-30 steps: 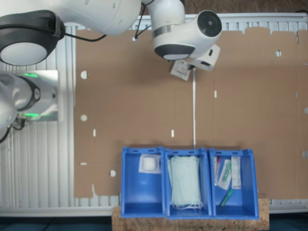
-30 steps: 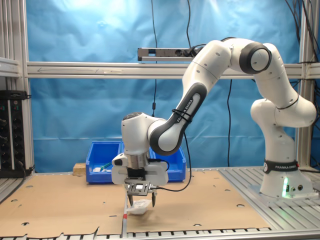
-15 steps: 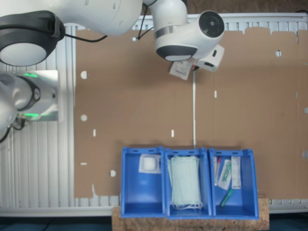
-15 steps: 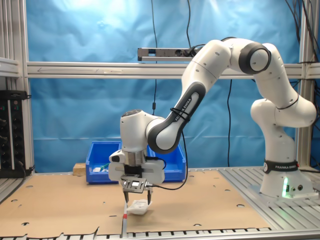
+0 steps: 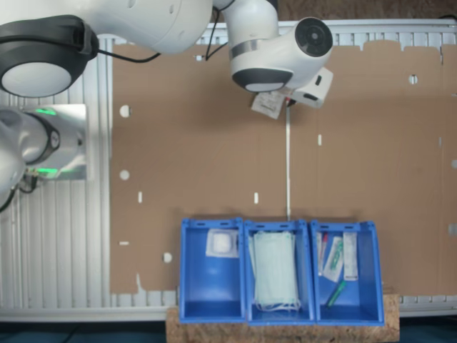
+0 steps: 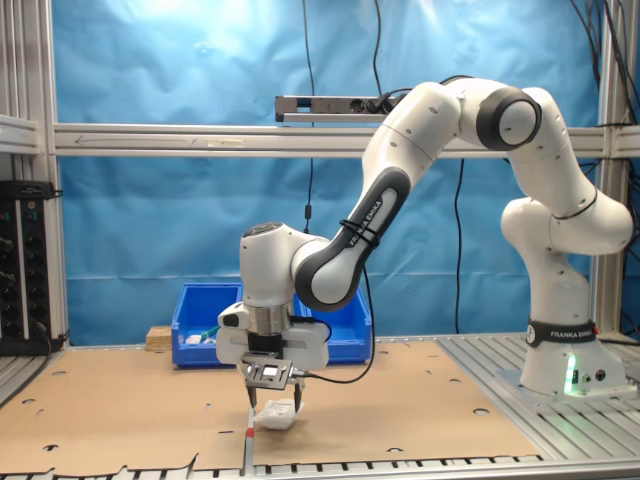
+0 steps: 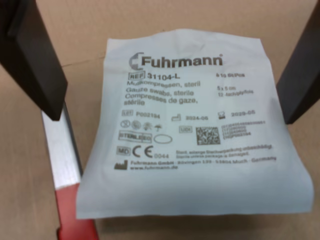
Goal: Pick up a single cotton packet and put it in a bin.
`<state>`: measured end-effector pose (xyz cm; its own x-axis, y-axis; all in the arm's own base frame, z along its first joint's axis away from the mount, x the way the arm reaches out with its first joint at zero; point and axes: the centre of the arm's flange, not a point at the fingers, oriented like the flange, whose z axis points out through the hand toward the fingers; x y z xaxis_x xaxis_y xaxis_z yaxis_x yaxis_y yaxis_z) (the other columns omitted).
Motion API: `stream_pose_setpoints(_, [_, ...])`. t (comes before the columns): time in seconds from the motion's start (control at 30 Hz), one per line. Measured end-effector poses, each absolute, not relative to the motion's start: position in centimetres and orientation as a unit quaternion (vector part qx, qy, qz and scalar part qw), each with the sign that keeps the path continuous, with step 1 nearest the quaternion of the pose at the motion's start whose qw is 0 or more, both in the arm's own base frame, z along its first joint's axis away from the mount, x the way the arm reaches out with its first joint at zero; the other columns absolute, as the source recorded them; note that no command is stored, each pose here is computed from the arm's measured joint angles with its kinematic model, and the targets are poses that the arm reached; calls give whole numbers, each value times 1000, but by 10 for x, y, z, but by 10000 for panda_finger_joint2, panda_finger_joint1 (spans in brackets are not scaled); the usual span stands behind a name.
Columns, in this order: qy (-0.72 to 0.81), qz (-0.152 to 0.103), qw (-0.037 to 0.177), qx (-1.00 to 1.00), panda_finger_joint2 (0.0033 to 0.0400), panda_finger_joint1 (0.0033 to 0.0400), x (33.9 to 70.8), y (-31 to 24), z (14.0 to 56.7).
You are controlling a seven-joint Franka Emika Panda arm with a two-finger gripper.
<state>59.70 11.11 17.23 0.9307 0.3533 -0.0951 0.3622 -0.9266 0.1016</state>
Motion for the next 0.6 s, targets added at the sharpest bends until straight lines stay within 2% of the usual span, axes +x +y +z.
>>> stream_pose_setpoints(0.6, [185,-46,64,980,400,400,594,112,159])
